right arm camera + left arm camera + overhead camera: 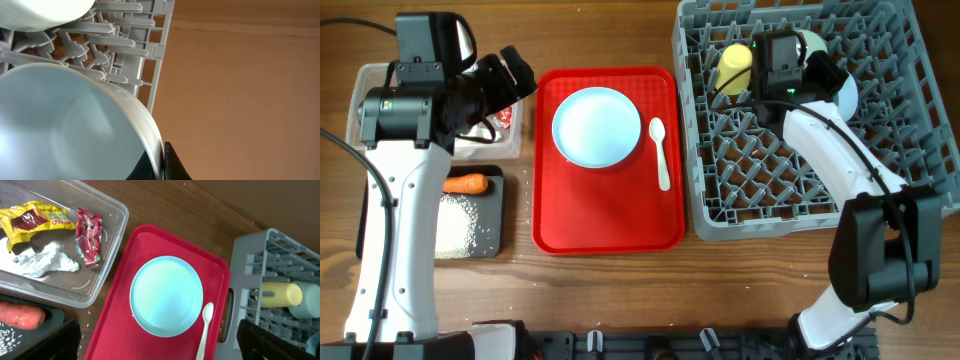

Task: Sort waste into correct bins and load items into the dishwasher rack
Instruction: 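Lower light-blue bowl upside down in rack and open right gripper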

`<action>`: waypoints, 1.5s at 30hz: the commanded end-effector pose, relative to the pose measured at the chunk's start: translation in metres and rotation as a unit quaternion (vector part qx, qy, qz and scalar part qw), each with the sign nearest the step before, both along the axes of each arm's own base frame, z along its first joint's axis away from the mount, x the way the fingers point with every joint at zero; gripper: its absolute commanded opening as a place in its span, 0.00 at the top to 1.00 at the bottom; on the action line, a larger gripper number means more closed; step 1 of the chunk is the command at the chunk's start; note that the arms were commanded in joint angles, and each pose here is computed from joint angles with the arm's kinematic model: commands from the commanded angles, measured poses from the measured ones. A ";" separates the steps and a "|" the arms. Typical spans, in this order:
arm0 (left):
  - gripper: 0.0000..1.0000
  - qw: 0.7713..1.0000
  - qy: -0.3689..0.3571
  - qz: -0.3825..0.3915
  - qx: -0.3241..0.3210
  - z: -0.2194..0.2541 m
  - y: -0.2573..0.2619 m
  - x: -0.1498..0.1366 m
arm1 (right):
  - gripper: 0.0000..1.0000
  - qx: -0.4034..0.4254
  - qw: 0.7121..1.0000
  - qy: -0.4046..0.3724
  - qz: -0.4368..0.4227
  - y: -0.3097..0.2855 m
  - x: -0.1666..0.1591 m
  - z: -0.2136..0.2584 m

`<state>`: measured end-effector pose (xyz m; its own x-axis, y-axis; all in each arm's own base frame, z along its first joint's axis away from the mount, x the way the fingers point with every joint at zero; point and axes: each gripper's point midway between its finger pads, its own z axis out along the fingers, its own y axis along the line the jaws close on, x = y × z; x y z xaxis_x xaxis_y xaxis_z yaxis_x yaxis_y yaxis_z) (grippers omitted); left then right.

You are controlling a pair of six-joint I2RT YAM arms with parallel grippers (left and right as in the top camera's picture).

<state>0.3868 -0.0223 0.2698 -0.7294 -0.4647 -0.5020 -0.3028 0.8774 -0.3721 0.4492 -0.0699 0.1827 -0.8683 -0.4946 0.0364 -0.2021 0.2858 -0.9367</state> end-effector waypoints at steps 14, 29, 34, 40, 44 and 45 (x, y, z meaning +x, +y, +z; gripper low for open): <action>0.00 1.000 -0.004 0.000 0.010 0.001 0.004 0.001 | 0.73 0.022 0.997 0.038 0.062 0.046 0.007 -0.029; 0.00 1.000 -0.004 0.000 0.010 0.001 0.004 0.001 | 0.22 0.048 0.997 0.011 0.065 0.063 0.006 -0.032; 0.00 1.000 -0.003 0.000 0.010 0.001 0.004 0.001 | 0.19 0.120 0.990 0.010 0.071 0.085 -0.001 -0.053; 0.00 1.000 -0.004 0.000 0.010 0.001 0.004 0.001 | 0.05 0.270 0.959 0.051 0.065 0.117 -0.022 -0.095; 0.00 1.000 -0.004 0.000 0.010 0.001 0.004 0.001 | 0.02 0.317 0.948 0.032 0.025 0.123 -0.034 -0.099; 0.00 1.000 -0.004 0.000 0.010 0.001 0.004 0.001 | 0.01 0.330 0.943 0.043 0.024 0.127 -0.038 -0.102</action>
<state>0.3868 -0.0221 0.2698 -0.7293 -0.4649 -0.5020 -0.3032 0.8773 -0.3721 0.4193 0.0409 0.0956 -0.8217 -0.5439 -0.1701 -0.3251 0.6925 -0.6441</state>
